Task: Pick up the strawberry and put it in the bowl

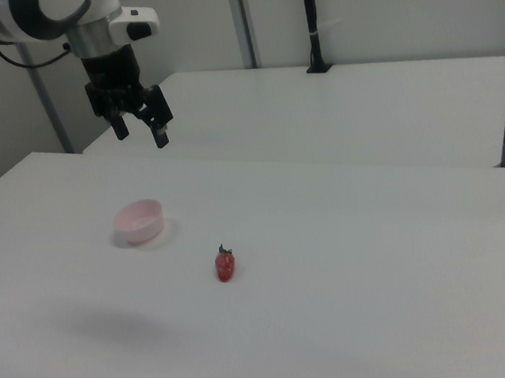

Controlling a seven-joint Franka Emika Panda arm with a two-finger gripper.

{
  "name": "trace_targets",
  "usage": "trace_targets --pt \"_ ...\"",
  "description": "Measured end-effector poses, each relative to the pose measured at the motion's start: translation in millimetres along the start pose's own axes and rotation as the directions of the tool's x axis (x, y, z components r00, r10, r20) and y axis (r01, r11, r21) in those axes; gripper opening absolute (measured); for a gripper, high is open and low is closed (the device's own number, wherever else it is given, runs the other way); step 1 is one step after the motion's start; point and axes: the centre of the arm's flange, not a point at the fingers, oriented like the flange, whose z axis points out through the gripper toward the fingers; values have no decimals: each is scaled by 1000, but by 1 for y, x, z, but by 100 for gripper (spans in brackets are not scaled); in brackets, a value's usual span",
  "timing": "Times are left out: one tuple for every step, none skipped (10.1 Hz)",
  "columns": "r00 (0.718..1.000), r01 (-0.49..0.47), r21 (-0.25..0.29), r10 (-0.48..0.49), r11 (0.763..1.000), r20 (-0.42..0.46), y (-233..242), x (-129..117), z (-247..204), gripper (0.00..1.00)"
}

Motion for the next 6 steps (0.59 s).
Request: trace_targets --pt "1000 6 1 -6 1000 -2 -3 0 1 100" --pt "1000 9 1 -9 1000 -2 -3 0 1 100" --pt "1000 11 1 -11 1000 -2 -3 0 1 100" --pt "1000 11 1 -11 1000 -2 -3 0 1 100" --pt "1000 11 1 -11 1000 -2 -3 0 1 100" --pt "1000 11 1 -11 1000 -2 -3 0 1 100"
